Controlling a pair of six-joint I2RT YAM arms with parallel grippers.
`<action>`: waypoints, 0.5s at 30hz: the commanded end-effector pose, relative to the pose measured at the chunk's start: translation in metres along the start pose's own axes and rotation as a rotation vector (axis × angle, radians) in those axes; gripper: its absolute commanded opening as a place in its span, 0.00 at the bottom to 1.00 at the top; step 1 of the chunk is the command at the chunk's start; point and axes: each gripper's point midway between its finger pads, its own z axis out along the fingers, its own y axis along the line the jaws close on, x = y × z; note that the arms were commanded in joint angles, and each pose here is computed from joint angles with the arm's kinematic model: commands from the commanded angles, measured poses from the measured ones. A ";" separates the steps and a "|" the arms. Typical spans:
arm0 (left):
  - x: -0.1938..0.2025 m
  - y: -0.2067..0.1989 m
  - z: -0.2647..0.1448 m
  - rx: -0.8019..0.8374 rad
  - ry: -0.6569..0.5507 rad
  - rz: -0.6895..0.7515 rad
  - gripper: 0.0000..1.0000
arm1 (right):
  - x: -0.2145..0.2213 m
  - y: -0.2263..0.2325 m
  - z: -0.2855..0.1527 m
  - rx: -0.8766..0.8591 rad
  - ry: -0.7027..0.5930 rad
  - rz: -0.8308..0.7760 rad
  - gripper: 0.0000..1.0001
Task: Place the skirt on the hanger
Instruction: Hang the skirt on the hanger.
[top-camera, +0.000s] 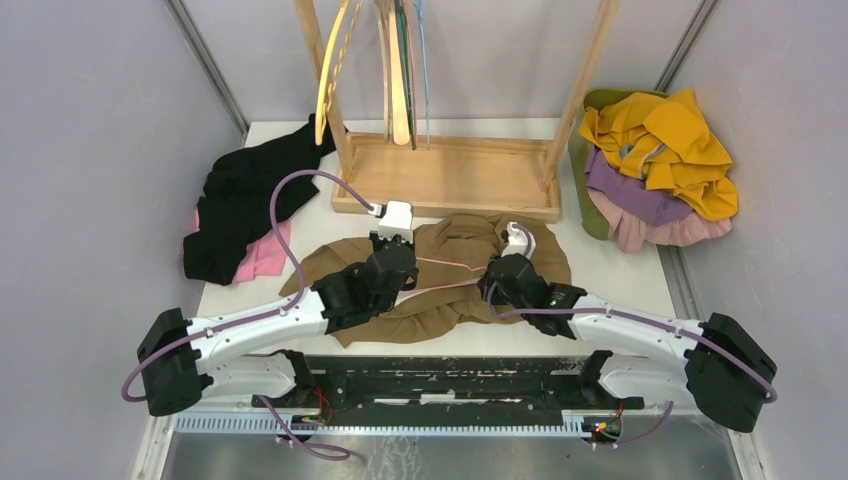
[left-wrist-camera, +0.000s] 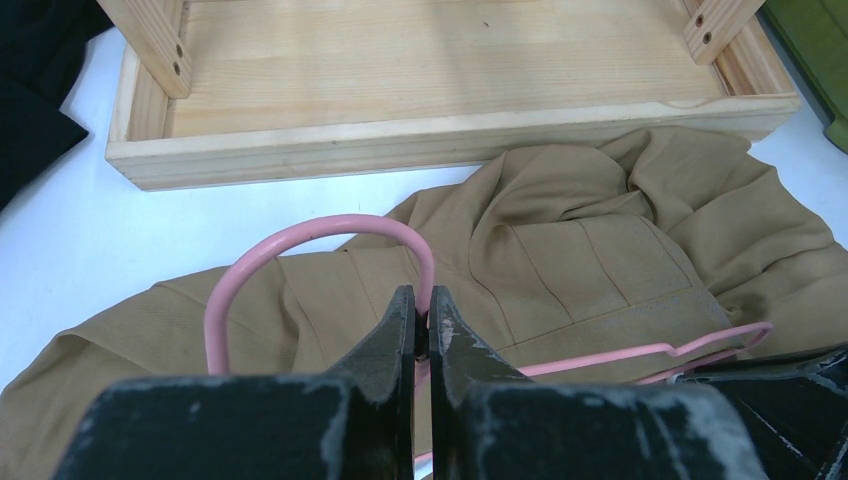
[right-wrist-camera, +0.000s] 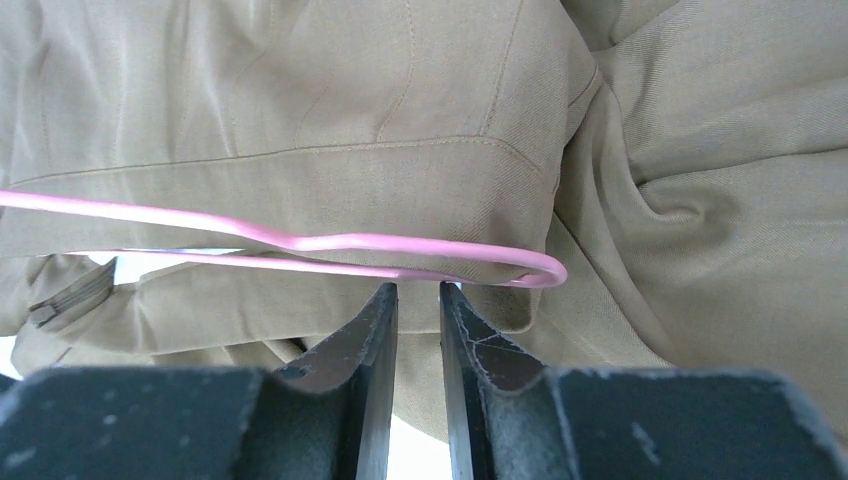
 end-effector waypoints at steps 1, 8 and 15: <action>-0.021 0.001 -0.002 -0.001 -0.057 -0.053 0.04 | -0.015 -0.002 -0.001 0.089 -0.059 -0.052 0.27; -0.023 0.003 -0.002 -0.003 -0.061 -0.054 0.04 | -0.008 -0.003 0.007 0.122 -0.049 -0.075 0.26; -0.024 0.005 -0.002 -0.005 -0.062 -0.052 0.04 | -0.008 -0.003 0.010 0.136 -0.054 -0.081 0.27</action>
